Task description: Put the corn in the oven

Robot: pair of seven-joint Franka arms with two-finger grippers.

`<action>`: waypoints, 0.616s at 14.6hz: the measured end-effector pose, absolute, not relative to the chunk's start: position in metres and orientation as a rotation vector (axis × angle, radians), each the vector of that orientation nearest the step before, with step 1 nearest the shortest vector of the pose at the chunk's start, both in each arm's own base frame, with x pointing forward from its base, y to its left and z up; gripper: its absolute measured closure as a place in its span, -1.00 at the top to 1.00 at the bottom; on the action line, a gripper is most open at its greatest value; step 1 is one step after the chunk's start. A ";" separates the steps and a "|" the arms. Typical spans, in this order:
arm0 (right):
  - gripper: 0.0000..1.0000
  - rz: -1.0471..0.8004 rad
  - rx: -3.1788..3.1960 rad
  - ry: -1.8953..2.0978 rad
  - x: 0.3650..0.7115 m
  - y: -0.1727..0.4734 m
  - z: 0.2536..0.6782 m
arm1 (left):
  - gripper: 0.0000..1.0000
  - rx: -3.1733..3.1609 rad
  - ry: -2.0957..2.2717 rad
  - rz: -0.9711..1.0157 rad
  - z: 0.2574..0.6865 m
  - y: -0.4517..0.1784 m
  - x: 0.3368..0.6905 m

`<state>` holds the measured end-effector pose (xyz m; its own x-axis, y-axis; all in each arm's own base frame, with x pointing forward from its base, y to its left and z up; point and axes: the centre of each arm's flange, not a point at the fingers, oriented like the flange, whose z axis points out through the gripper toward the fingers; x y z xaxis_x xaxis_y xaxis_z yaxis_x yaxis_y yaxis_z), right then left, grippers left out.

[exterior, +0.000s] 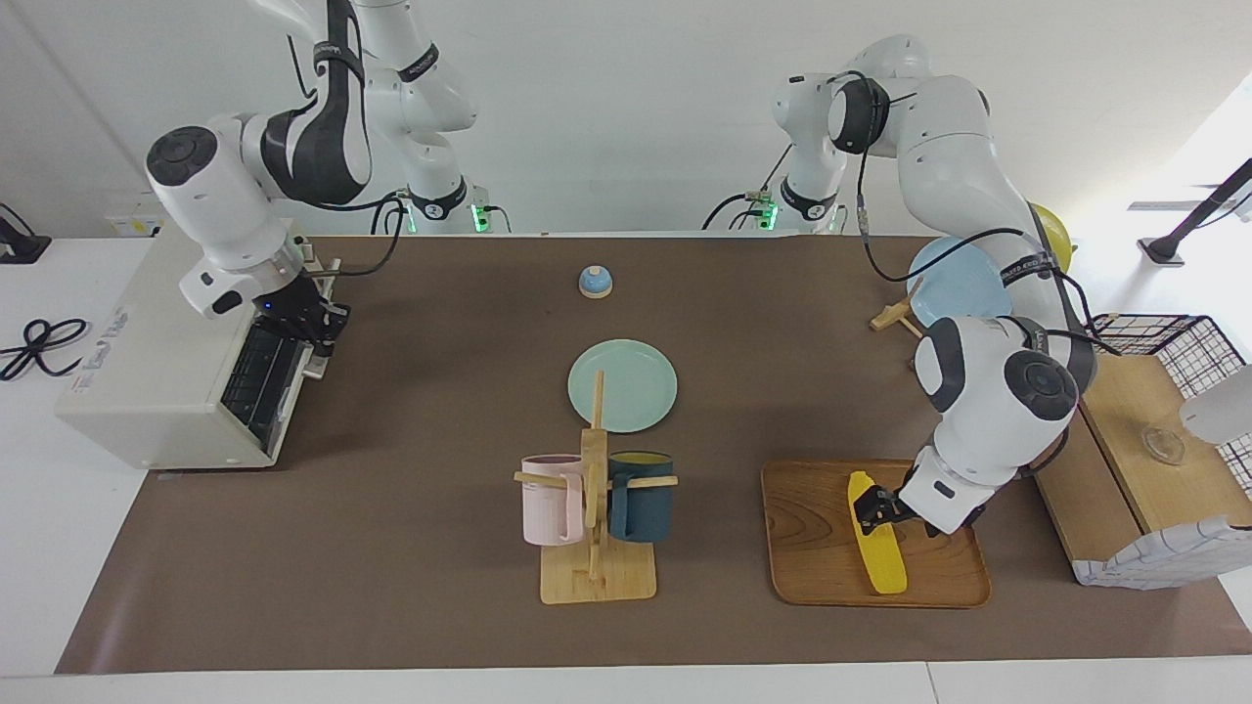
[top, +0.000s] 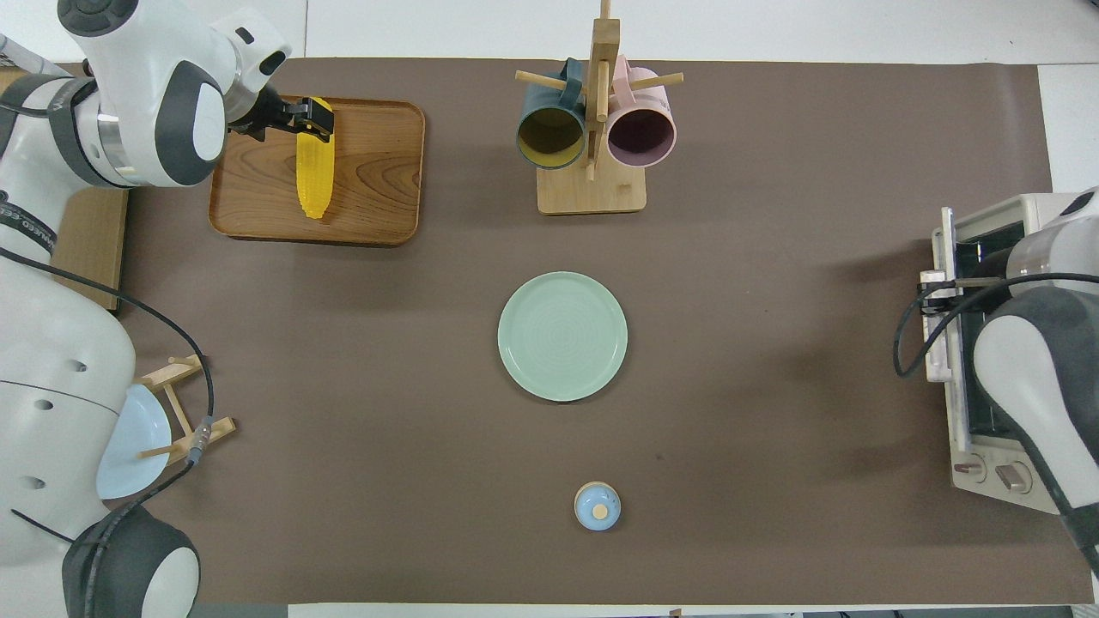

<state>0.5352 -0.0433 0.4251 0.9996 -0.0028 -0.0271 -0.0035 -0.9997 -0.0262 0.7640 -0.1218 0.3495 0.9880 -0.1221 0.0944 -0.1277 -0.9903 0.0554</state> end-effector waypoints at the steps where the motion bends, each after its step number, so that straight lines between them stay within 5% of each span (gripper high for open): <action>1: -0.98 0.048 -3.113 -0.008 0.537 -0.034 0.414 | 1.00 3.071 -0.194 0.132 0.341 -0.123 0.765; 8: -0.98 0.029 -3.103 -0.019 0.544 -0.015 0.379 | 0.99 3.070 -0.202 0.101 0.312 -0.127 0.764; 9: -0.98 0.016 -3.104 -0.026 0.543 -0.012 0.375 | 0.83 3.069 -0.202 0.117 0.313 -0.127 0.765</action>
